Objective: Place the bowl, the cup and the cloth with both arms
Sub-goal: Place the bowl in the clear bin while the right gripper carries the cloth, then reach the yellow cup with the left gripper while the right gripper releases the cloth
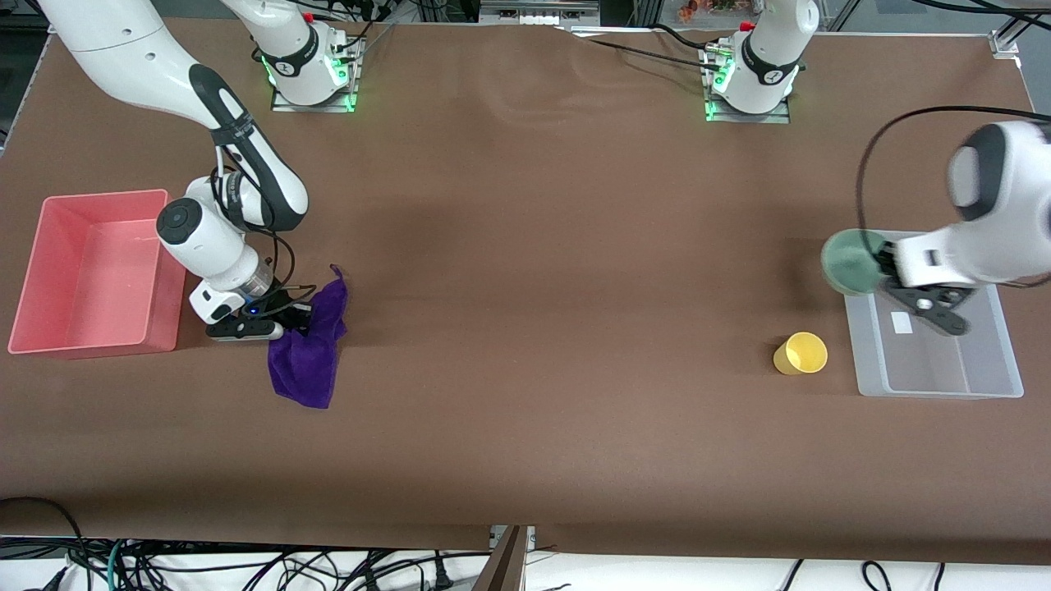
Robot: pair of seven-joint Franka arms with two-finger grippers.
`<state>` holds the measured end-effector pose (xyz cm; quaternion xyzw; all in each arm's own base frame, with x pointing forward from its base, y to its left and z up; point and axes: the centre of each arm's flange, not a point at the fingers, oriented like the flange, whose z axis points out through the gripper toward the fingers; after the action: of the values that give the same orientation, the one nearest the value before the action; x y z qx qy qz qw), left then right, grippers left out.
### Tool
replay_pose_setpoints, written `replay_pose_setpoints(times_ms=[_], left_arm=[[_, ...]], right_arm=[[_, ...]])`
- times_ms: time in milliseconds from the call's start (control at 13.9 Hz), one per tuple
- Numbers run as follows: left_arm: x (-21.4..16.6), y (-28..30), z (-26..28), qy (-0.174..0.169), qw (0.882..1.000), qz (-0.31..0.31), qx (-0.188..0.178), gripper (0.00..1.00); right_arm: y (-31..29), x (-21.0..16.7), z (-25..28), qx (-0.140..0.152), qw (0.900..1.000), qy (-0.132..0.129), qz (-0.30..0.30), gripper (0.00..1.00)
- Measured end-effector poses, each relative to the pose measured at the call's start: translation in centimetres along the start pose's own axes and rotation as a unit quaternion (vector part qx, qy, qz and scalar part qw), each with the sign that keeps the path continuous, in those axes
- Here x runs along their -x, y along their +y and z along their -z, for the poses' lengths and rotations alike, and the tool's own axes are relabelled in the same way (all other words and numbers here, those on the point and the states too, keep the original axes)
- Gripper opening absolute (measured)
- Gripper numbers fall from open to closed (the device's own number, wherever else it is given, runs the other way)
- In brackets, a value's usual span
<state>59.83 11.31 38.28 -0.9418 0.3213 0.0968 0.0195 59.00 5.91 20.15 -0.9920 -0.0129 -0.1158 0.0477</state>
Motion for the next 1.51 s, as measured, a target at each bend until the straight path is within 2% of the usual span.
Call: replay_pose_setpoints(times_ms=[72, 216, 432, 576, 719, 863, 1007, 1295, 1511], left_arm=[[1.2, -2.4, -1.0, 0.000, 1.000, -0.009, 0.007, 0.04], [3.3, -6.5, -4.5, -0.003, 0.999, -0.028, 0.028, 0.04], [6.1, -11.3, -10.3, 0.012, 0.998, -0.046, 0.035, 0.04], [7.7, -13.2, -13.4, 0.020, 0.998, -0.048, 0.037, 0.04], [8.3, -13.9, -15.4, 0.023, 0.998, -0.043, 0.046, 0.19], [8.0, -14.1, -15.5, 0.031, 0.998, -0.038, 0.048, 0.38], [6.9, -14.4, -12.9, 0.045, 0.998, -0.044, 0.032, 0.58], [-1.0, -9.0, -2.1, 0.079, 0.993, -0.084, 0.017, 0.98], [-8.8, -1.7, 1.5, 0.078, 0.991, -0.112, 0.007, 1.00]], right_arm=[[0.3, -1.0, 1.2, 0.005, 1.000, -0.009, 0.004, 0.06], [1.5, -4.3, 6.2, 0.020, 0.998, -0.055, 0.016, 0.06], [6.5, -9.0, 18.3, 0.041, 0.990, -0.120, 0.052, 0.06], [12.0, -9.8, 26.1, 0.041, 0.981, -0.171, 0.082, 0.06], [18.1, -8.7, 30.6, 0.035, 0.973, -0.202, 0.108, 0.06], [24.5, -6.6, 31.2, 0.030, 0.966, -0.220, 0.130, 0.06], [29.0, -4.4, 28.8, 0.021, 0.961, -0.245, 0.125, 0.06], [32.0, -1.7, 21.6, 0.019, 0.958, -0.259, 0.123, 0.06], [32.4, 0.2, 17.9, 0.015, 0.958, -0.260, 0.122, 0.06]])
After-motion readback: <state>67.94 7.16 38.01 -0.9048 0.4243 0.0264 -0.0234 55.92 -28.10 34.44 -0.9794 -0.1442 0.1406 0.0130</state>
